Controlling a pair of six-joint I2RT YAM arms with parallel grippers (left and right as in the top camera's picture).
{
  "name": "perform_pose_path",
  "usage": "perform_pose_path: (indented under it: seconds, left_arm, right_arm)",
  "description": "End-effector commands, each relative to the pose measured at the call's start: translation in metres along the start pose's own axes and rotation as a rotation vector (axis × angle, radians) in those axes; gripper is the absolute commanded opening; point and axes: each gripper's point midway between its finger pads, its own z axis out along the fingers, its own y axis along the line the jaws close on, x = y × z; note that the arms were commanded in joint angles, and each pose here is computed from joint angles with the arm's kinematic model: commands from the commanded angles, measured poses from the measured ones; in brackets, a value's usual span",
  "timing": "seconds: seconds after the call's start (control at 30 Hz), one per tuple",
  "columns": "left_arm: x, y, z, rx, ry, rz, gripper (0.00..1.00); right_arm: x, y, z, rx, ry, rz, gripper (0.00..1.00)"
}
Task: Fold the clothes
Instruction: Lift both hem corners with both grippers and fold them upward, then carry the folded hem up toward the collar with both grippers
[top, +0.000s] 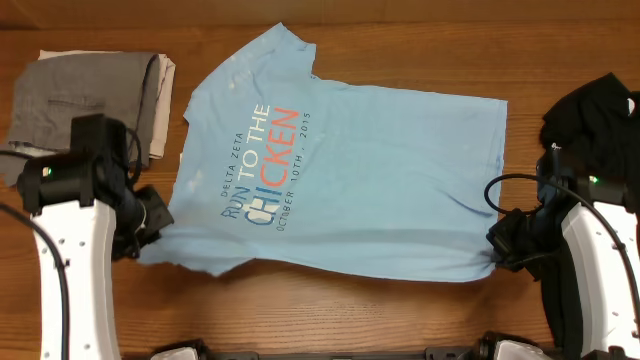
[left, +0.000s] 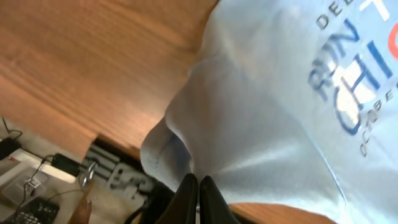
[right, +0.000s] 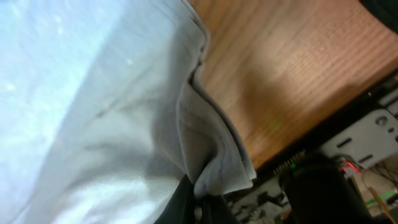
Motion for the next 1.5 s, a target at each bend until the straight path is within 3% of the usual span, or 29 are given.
perform_pose_path:
  seconds: [0.0, 0.3, 0.57, 1.03, 1.23, 1.47]
  left_arm:
    - [-0.020, -0.006, 0.008, -0.017, 0.001, 0.012, 0.04]
    - [-0.032, -0.016, 0.009, 0.002, 0.023, 0.053, 0.04]
    - [-0.057, -0.040, 0.000, 0.096, -0.088, 0.063, 0.04]
    - [-0.089, -0.131, -0.002, 0.223, -0.285, 0.266, 0.04]
    - [-0.099, -0.164, 0.025, 0.202, -0.290, 0.367, 0.04]
    - [-0.112, -0.176, 0.064, 0.163, -0.248, 0.376, 0.04]
  right_arm:
    - [-0.013, 0.010, -0.012, -0.026, -0.058, -0.015, 0.04]
    - [-0.024, 0.021, -0.022, -0.064, -0.104, -0.021, 0.04]
    - [-0.034, 0.029, -0.020, -0.085, -0.128, -0.025, 0.04]
    - [-0.079, 0.064, 0.004, -0.130, -0.181, -0.028, 0.04]
    - [-0.098, 0.070, 0.010, -0.125, -0.227, 0.004, 0.04]
    - [-0.111, 0.071, 0.008, -0.116, -0.289, 0.011, 0.04]
